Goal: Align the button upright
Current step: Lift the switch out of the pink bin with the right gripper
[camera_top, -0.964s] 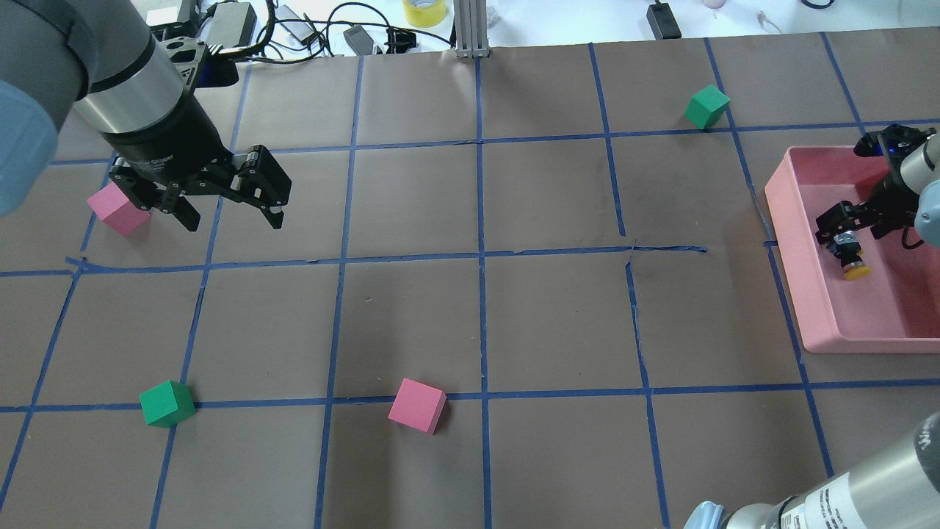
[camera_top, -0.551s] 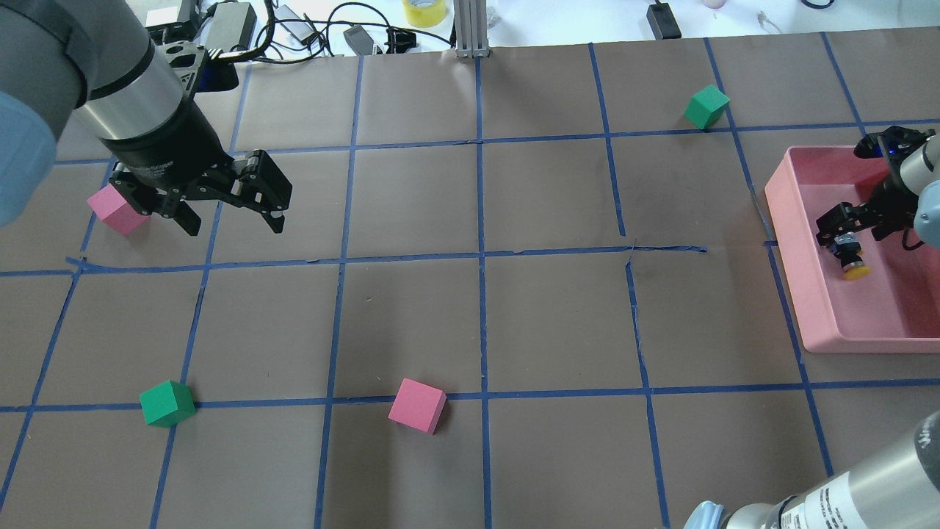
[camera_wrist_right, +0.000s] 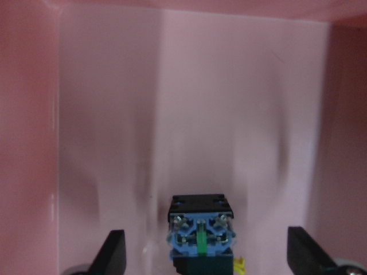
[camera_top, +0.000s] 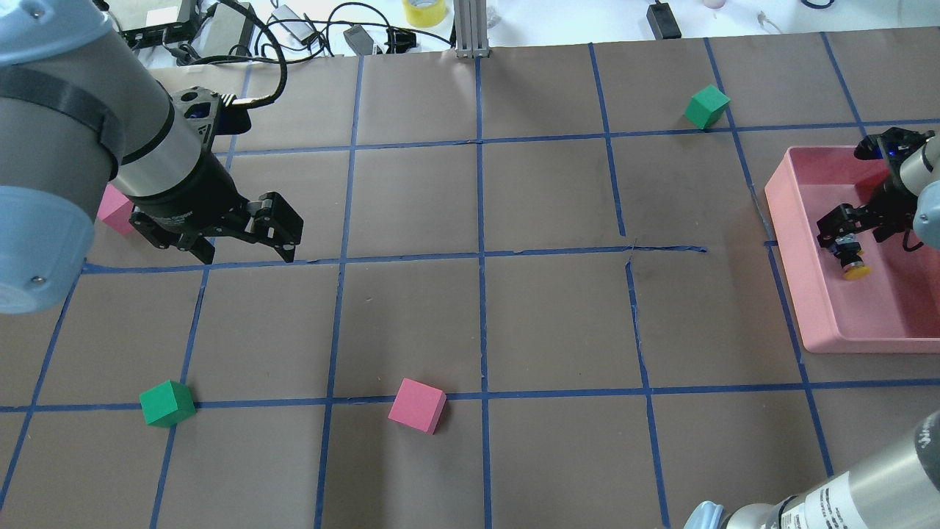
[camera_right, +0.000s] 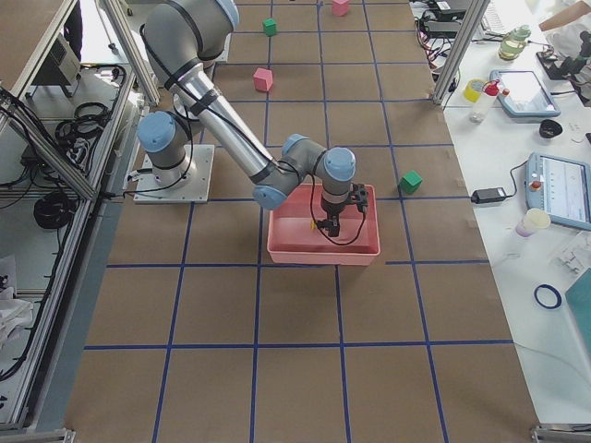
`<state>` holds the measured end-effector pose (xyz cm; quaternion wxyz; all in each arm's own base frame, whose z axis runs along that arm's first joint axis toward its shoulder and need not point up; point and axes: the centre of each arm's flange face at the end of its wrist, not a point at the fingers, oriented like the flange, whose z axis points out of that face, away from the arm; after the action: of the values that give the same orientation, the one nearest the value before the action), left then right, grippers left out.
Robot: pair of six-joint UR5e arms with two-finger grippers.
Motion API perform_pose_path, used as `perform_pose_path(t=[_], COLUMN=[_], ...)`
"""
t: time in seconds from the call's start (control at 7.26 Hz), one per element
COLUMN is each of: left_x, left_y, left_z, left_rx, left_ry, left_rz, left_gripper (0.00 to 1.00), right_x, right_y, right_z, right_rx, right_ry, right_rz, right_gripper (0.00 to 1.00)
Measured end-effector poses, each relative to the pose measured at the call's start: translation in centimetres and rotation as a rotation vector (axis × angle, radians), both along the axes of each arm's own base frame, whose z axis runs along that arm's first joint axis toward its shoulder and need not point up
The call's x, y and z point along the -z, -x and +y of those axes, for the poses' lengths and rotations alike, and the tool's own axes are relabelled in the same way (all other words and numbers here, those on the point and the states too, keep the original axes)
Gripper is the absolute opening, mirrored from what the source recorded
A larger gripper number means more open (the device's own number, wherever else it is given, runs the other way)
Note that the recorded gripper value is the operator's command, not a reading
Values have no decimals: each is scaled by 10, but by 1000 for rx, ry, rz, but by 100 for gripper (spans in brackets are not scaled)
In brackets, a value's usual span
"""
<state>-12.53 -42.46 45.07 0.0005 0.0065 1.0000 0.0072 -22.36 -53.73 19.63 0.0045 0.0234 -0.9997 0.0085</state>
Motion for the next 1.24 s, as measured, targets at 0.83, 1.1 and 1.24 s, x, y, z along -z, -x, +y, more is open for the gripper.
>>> perform_pose_path(t=[0.83,1.1,1.24], left_x=[-29,-31,-30], left_y=[-10,-11,-11], left_z=[-3,-2,-2], left_rx=[-2,-2,-1], left_ry=[-61,-81,-85], left_rz=[-80,-83,-84], left_gripper=[100,100,100], right_x=[11,6,-3], right_y=[4,4,3], right_z=[5,6,6], right_rx=[1,-2,-2], right_ry=[-48,-58,-54], right_rz=[35,43,43], right_gripper=[10,0,0])
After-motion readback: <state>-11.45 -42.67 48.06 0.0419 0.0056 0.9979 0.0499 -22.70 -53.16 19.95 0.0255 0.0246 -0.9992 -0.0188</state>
